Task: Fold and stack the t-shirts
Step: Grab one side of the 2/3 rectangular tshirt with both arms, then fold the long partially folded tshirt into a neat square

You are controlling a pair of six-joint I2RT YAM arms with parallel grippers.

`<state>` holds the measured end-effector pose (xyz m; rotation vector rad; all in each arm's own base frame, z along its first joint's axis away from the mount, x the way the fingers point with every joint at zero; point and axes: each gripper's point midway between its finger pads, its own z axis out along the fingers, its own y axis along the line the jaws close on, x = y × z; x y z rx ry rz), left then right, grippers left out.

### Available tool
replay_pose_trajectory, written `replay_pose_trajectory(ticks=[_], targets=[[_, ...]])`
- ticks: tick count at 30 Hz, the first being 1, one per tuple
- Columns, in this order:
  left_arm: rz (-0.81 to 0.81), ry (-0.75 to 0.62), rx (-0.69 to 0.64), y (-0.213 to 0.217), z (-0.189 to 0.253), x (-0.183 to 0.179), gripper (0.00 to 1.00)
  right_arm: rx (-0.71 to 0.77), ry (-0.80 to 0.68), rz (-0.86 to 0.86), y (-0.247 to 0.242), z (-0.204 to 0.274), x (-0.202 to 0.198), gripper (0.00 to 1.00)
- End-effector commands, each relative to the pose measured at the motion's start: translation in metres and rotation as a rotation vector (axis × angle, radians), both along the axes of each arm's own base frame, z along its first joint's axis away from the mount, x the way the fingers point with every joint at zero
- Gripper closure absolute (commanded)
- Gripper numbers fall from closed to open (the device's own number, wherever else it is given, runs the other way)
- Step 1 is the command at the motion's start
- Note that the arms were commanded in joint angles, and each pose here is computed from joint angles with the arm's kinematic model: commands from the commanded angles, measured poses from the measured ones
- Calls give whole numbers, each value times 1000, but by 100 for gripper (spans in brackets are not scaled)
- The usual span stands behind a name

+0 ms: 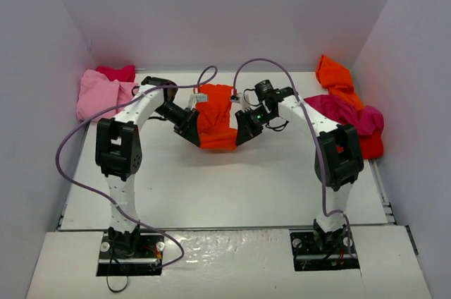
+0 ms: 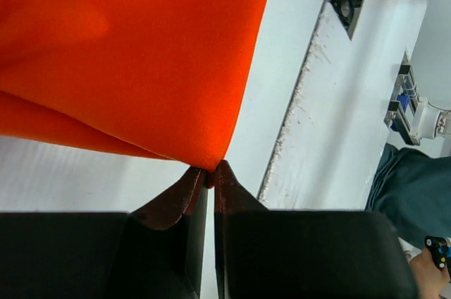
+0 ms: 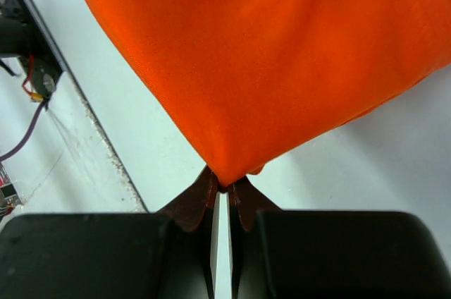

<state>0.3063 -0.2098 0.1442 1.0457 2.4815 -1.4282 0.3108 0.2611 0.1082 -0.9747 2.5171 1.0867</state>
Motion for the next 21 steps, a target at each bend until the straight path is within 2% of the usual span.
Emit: replay_pose_trajectory(ticks=[1,5,10,18,21], targets=[[-45,35,-23,7,40,-46,100,34,-54,22,-12,40,-17,100],[-47,28,-45,3,49,-50,100,77,-69,46,-5,54,-18,100],[-40,25,-53,-3,49,-37,100,102,-97,56,6,66,3,100],[-45,38,-93,-9,55,-27,100,137,-35,79,27,62,26,100],[-52,40,-94,-7,56,-31,100,166,38,100,33,59,19,100]])
